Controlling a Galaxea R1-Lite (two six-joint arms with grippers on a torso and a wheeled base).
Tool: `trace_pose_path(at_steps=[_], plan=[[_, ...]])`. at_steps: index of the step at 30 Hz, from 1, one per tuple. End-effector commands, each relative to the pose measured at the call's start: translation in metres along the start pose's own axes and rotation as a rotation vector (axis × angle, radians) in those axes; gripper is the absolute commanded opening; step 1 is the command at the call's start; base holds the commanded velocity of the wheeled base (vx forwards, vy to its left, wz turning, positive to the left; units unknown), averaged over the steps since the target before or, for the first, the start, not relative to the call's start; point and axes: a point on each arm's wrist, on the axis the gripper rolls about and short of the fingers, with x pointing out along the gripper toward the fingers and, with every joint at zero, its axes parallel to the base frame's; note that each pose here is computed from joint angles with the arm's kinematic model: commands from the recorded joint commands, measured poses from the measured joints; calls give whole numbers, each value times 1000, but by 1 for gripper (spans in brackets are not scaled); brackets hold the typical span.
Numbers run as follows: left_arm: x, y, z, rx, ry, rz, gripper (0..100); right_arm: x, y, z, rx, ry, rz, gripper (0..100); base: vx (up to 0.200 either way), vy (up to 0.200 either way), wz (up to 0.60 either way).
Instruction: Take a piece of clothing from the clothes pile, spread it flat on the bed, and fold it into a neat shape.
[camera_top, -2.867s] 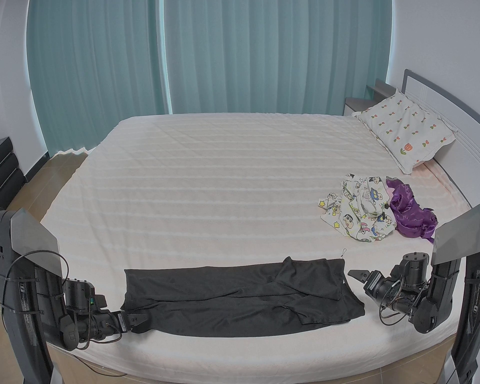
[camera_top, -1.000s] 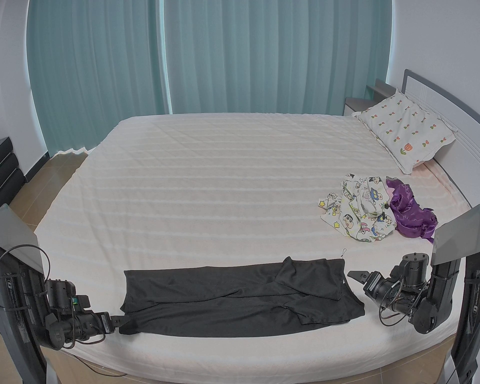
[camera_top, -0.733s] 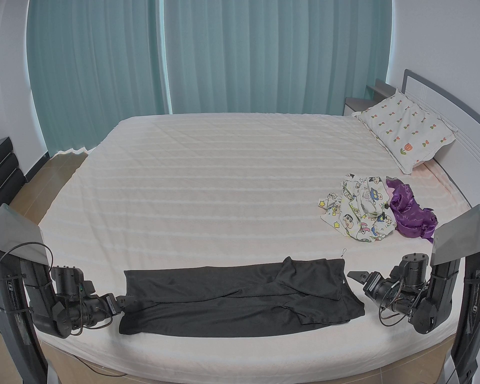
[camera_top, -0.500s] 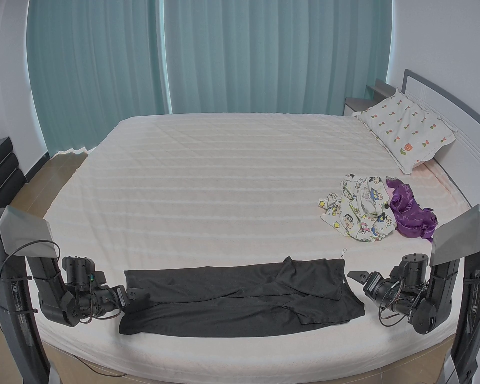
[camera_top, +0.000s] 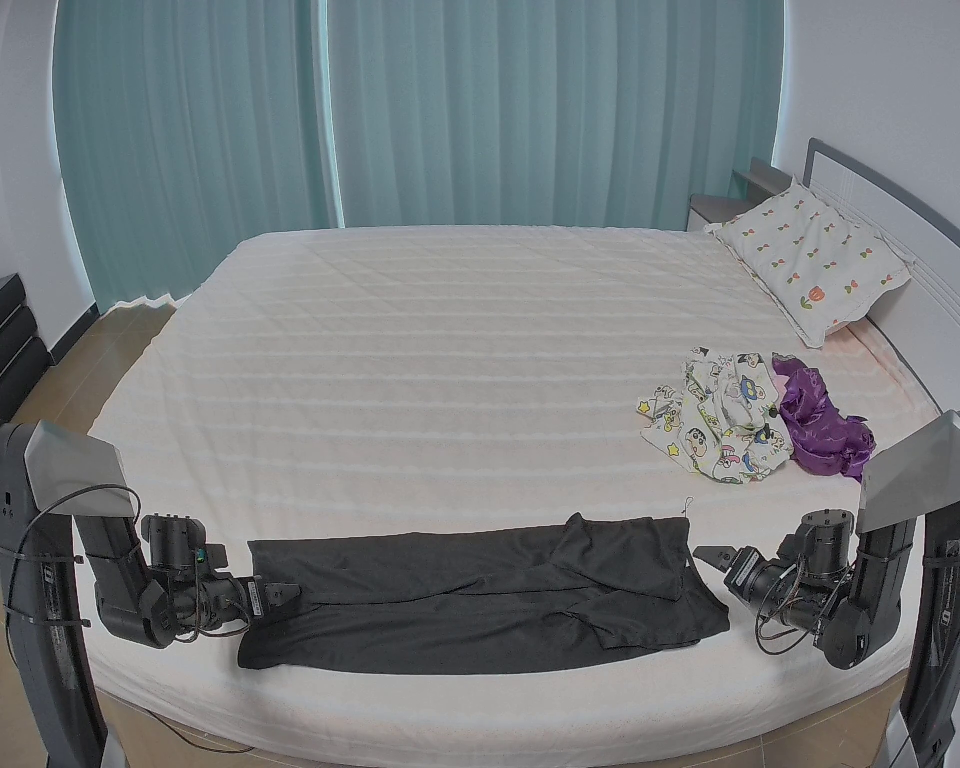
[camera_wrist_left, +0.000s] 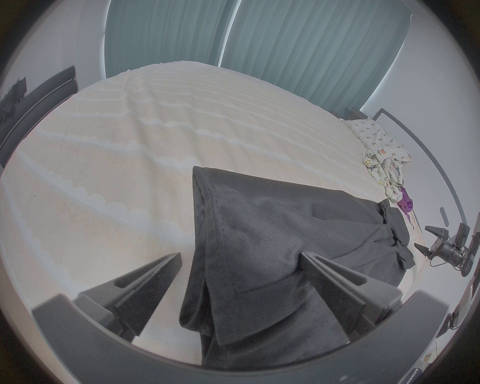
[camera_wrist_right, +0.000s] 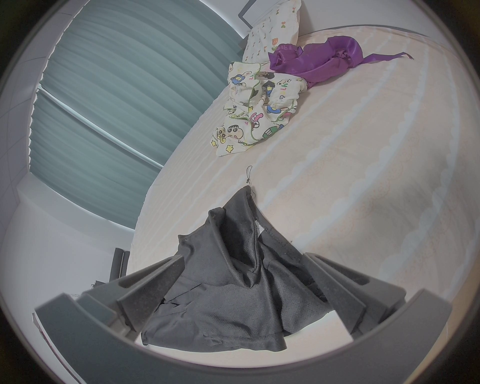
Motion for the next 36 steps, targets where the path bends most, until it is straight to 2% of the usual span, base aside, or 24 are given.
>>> trace_pose_path(at_steps=[1, 14, 15, 24, 28, 32, 36], plan=[[10, -1, 0, 8, 1, 2, 100, 1, -1, -1, -1, 4, -4, 100, 0, 0, 0], [18, -16, 0, 37, 8, -35, 100, 1, -2, -1, -7, 5, -5, 100, 0, 0, 0], [19, -16, 0, 38, 8, -36, 0, 1, -2, -1, -7, 5, -5, 100, 0, 0, 0], [15, -18, -2, 30, 52, -31, 0, 1, -2, -2, -6, 7, -7, 100, 0, 0, 0], [12, -18, 5, 27, 41, -27, 0, 1, -2, -1, -6, 5, -5, 100, 0, 0, 0], [-3, -18, 13, 10, 63, -12, 0, 0, -2, -1, -6, 5, -5, 100, 0, 0, 0], [-18, -14, 27, -9, 47, 7, 0, 0, -3, -1, -4, 4, -8, 100, 0, 0, 0]])
